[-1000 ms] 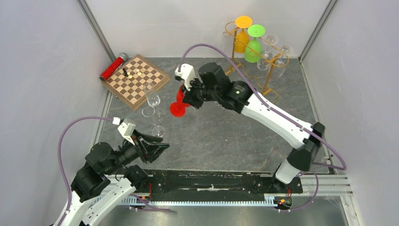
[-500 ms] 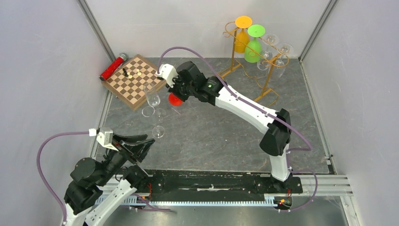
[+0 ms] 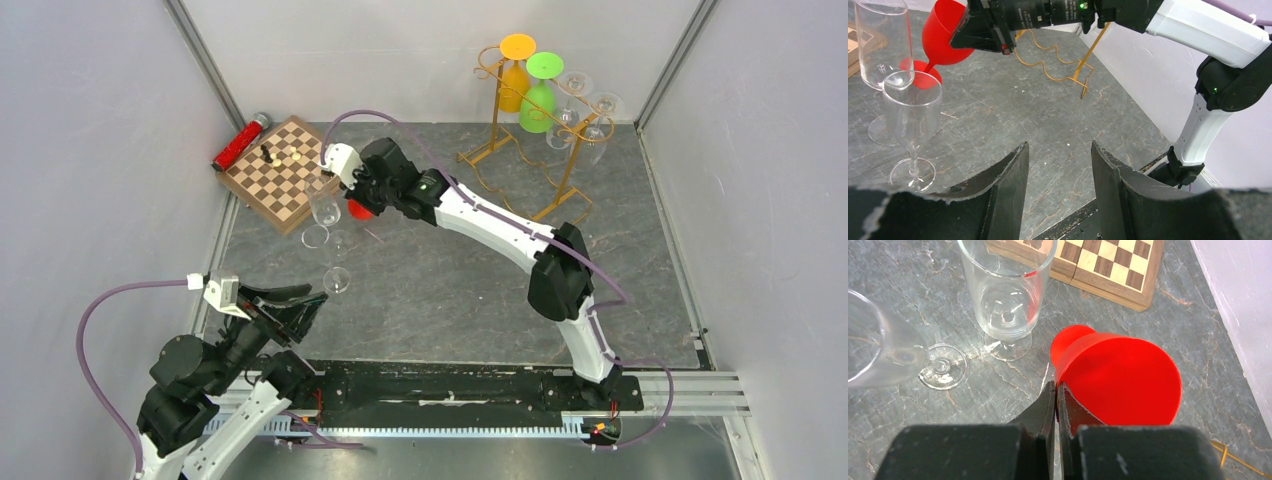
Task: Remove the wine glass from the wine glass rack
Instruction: Place the wine glass at the center of the board.
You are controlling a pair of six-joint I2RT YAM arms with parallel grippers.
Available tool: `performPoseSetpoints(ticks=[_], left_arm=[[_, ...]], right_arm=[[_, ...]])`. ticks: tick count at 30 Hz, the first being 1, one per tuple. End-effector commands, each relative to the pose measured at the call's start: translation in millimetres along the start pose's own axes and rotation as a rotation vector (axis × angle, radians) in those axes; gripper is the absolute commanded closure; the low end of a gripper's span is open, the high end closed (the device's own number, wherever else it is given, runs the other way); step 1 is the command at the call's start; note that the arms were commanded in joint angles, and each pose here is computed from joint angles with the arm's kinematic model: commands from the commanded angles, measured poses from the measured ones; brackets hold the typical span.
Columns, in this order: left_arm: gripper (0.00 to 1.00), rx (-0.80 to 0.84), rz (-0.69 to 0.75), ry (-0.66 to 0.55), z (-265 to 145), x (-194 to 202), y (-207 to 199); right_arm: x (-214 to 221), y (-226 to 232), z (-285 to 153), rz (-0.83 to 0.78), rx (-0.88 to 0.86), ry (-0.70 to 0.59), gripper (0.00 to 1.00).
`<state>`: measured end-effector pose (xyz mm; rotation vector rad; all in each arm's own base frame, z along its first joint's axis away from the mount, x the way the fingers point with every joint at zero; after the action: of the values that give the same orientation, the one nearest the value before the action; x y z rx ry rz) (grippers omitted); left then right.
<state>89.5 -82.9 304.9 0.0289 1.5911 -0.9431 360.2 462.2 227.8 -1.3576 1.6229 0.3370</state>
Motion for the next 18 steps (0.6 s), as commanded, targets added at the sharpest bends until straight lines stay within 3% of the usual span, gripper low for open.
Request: performPoseSetpoints(ticks=[1, 18], left_arm=[[0.45, 0.010, 0.022, -0.047, -6, -7, -1], [0.45, 0.003, 0.033, -0.053, -3, -8, -1]], right_arm=[[-25, -15, 3, -0.029, 0.057, -0.076, 1.00], [-2, -18, 24, 0.027, 0.020, -0.028, 1.00]])
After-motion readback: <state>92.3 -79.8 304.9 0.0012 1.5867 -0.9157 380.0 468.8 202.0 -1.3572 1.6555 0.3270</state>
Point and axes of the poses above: each gripper's point midway between its finger pads, its own z axis out along the fingers, its own y axis along the line the jaws close on, x = y × z, the point moved 2 cm from there along -z, back along the fingers, and after that the axes turned 6 degrees about -z, right-handed, at the moved point
